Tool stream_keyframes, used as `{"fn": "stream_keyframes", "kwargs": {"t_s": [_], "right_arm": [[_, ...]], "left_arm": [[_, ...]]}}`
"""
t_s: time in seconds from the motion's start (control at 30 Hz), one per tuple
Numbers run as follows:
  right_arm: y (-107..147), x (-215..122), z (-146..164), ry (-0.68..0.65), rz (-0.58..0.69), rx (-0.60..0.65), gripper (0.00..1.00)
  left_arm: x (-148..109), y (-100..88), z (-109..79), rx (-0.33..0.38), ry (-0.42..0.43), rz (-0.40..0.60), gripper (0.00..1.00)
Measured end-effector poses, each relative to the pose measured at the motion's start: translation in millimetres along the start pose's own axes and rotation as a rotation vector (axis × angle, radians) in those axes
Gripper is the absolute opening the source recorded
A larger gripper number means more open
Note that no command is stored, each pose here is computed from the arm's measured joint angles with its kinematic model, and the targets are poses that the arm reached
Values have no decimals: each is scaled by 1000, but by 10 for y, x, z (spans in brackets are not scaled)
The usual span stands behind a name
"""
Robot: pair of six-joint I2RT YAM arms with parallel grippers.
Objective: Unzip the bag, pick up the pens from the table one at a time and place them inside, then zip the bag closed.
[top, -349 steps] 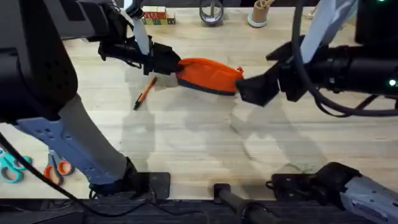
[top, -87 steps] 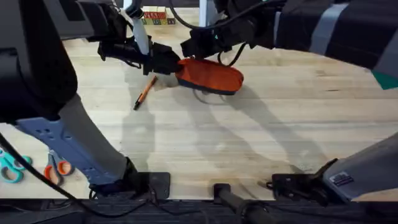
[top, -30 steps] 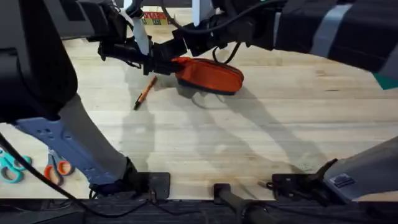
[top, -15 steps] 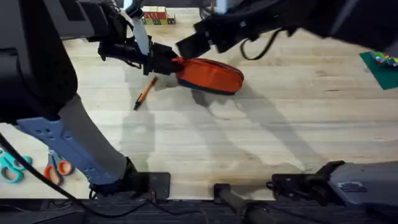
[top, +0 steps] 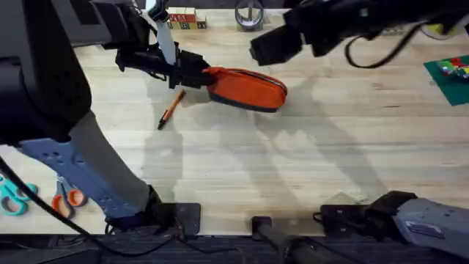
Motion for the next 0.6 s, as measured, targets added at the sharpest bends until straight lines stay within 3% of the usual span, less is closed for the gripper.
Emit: {"fn": "stream_keyframes", "kwargs": {"t_s": [0.1, 0.2, 0.27, 0.37, 0.43, 0.6], "right_arm": [[43, -134, 29, 2, 1, -10, 998], [107, -232, 62, 1, 17, -11, 997], [155, -276, 78, 0, 33, -8, 997], [243, -323, 97, -3, 69, -12, 998], [291, -344, 107, -5, 90, -12, 998], [414, -377, 124, -11, 148, -15, 997]], "left_arm": [[0, 0, 1, 1, 0, 0, 67], [0, -2, 5, 4, -2, -1, 375], [0, -3, 5, 4, -2, -1, 669], [0, -3, 6, 7, -2, -1, 942], [0, -3, 6, 3, -2, -1, 989], [0, -2, 6, 3, -2, -2, 993]]}}
Point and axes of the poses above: each hand's point on the last joint's axis, 136 mm out from that joint toward the fingers, its own x axis out along the fingers, its own z axis along the line the jaws close on, y = z × x, the point moved 5 cm from there along -x, back along the fingers, and after that the axes turned 1 degree about -x, right-handed, at the moved point
